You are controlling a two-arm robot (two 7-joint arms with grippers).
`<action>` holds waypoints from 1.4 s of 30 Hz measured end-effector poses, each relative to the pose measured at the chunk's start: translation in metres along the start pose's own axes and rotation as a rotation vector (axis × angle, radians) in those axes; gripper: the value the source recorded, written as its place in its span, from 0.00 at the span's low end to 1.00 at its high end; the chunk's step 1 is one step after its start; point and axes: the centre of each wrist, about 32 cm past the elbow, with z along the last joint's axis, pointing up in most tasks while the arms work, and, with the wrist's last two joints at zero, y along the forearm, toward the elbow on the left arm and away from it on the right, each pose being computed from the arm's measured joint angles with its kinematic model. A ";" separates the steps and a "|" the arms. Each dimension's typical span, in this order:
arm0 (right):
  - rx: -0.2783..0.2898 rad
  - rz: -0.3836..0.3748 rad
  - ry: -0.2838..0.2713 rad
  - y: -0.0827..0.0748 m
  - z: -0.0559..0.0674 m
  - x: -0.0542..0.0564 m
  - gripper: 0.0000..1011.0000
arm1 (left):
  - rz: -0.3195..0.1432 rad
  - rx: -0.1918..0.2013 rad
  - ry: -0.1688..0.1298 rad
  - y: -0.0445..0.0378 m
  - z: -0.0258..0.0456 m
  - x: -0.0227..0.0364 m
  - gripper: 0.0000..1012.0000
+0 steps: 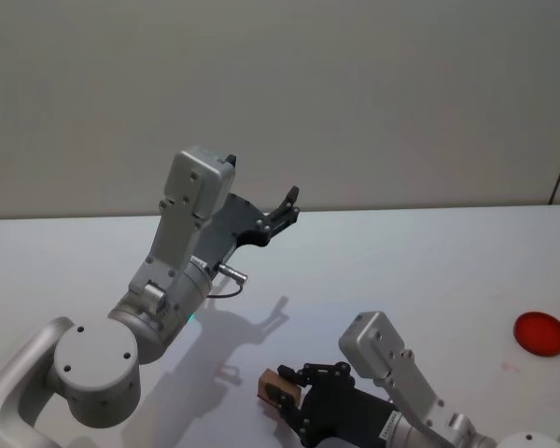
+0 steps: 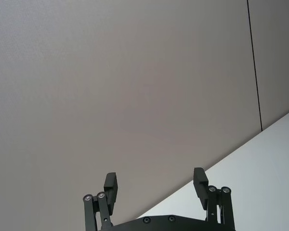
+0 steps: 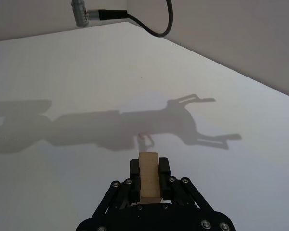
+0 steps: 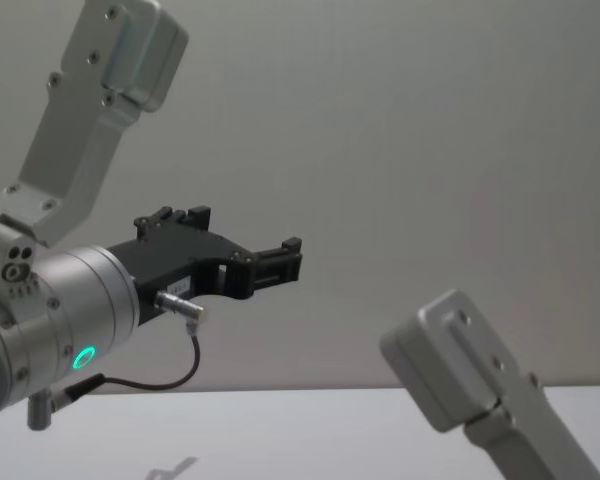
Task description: Use the one hand to pick up the stamp and affix it onto the A4 paper.
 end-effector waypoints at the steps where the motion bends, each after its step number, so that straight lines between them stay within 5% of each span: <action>1: -0.002 0.001 -0.002 0.000 -0.001 0.000 0.22 | 0.000 0.000 0.000 0.0000 0.0000 0.0000 0.99; 42: -0.054 0.007 -0.070 -0.001 -0.014 0.011 0.22 | 0.000 0.000 0.000 0.0000 0.0000 0.0000 0.99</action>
